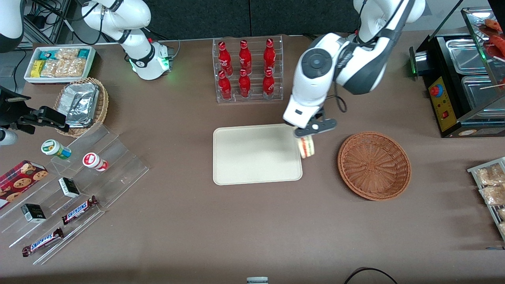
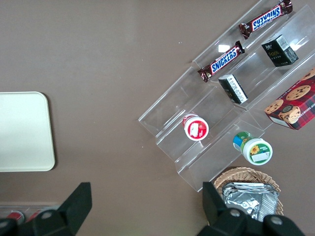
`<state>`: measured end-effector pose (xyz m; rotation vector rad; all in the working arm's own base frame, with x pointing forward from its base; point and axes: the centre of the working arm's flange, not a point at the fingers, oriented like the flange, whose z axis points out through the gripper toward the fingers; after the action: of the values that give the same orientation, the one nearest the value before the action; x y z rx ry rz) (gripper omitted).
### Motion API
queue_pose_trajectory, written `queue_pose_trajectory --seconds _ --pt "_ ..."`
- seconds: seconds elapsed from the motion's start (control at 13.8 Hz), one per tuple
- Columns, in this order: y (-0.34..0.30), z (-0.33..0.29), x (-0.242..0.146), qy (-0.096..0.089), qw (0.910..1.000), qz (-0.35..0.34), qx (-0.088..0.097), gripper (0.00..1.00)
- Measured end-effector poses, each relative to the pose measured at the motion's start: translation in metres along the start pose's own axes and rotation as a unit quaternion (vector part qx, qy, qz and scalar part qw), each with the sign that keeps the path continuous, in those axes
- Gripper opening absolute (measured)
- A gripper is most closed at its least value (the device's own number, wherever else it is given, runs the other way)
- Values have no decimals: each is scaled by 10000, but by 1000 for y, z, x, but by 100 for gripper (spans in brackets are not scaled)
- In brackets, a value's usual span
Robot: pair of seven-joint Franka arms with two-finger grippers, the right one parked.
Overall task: Place sandwich from basket to tray
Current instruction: 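Lift the sandwich and carry it with the left gripper over the tray, then lower the sandwich onto the tray and open the left gripper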
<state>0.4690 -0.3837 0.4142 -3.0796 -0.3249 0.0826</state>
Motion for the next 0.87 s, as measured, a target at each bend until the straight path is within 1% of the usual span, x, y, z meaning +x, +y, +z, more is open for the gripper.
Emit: queue_pose_trajectory --seconds 0.22,0.43,0.58,0.72,0.87 --pt "40 28 -23 -8 9995 282 -109 15" --pt "86 76 -59 -24 9982 528 -266 15" --pt "105 101 -76 -61 9971 691 -300 15" --pt "113 119 -84 -83 9964 779 -314 15" --pt "118 136 -87 -51 9957 875 -293 15"
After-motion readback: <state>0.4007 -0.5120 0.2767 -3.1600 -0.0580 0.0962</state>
